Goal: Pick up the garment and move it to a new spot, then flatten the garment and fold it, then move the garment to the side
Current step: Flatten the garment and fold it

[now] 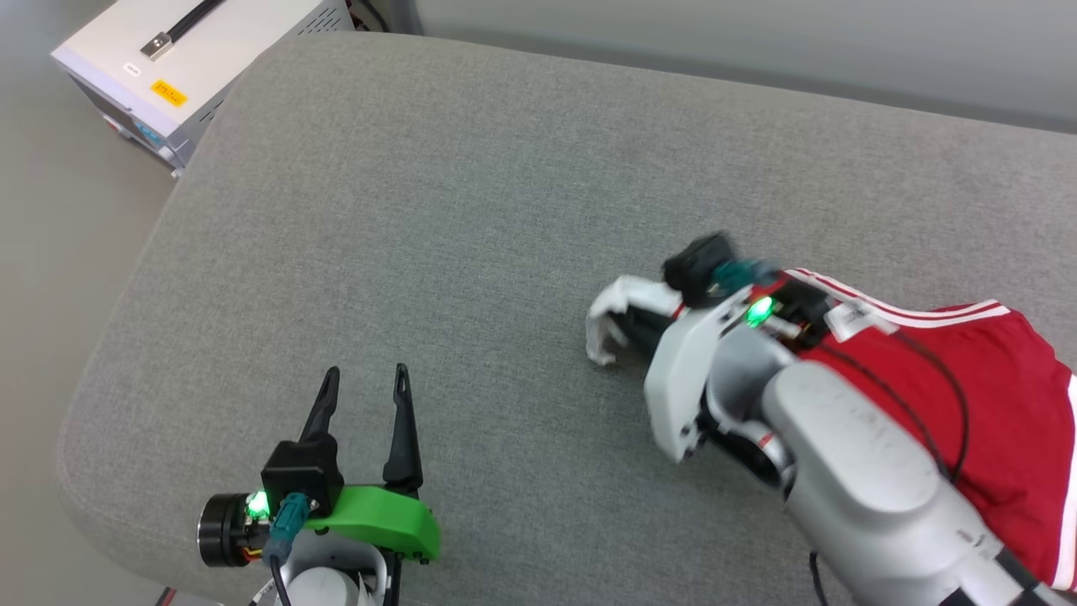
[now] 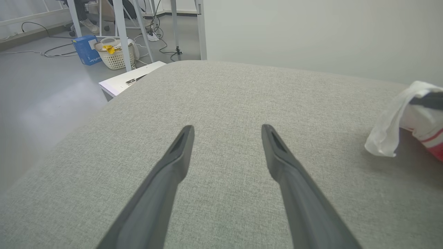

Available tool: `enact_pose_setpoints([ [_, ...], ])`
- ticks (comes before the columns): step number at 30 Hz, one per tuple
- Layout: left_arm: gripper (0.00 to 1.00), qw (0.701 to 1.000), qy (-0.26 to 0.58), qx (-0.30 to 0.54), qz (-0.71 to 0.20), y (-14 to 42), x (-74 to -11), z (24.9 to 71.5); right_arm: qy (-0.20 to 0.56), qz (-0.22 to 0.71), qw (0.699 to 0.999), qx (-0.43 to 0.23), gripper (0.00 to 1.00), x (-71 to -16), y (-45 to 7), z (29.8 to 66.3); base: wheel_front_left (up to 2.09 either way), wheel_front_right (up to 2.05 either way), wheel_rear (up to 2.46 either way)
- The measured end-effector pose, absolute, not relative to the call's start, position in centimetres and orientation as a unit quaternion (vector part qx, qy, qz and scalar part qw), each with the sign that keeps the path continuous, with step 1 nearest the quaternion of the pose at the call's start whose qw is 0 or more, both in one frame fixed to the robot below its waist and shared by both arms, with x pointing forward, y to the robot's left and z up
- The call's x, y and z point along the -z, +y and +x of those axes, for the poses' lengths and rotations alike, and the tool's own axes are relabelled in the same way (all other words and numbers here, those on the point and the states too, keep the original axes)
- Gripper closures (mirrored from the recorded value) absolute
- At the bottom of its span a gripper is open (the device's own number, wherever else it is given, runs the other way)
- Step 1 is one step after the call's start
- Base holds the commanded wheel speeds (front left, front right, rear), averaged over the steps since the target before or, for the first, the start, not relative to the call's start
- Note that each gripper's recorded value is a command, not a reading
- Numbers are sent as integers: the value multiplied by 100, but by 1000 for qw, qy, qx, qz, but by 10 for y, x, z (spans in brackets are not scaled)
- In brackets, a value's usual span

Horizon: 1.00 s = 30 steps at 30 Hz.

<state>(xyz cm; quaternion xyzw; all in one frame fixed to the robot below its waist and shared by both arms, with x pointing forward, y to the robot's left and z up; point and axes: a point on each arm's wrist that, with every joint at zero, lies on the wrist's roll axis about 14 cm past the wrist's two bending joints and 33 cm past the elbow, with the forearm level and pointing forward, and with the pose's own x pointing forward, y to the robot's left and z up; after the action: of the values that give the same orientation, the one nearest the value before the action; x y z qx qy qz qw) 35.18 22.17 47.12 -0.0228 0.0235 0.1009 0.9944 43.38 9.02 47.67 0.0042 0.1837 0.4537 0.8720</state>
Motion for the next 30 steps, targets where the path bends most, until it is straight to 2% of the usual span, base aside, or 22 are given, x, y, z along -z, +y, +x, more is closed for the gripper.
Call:
enact_pose_setpoints([
  [8,0,994,24,-106,-23,225,-471,354,339,-72,785,-514,100,-381,98,354,0,0,0],
  [10,0,994,24,-107,-23,225,-471,355,347,-72,779,-517,100,-378,96,349,0,0,0],
  [13,0,994,22,-103,-23,223,-472,356,339,-57,787,-513,100,-381,94,350,0,0,0],
  [14,0,994,21,-102,-24,222,-473,357,329,-53,793,-510,63,-383,93,353,0,0,0],
  [15,0,995,19,-100,-23,221,-474,357,317,-47,801,-506,11,-387,92,356,0,0,0],
  [16,0,995,17,-99,-22,221,-475,357,306,-44,806,-504,0,-390,91,359,0,0,0],
  [23,0,995,-3,-94,-17,220,-488,351,175,11,868,-464,0,-440,69,386,0,0,0],
  [30,0,997,-19,-74,-12,212,-496,347,70,49,928,-362,0,-482,0,409,0,0,0],
])
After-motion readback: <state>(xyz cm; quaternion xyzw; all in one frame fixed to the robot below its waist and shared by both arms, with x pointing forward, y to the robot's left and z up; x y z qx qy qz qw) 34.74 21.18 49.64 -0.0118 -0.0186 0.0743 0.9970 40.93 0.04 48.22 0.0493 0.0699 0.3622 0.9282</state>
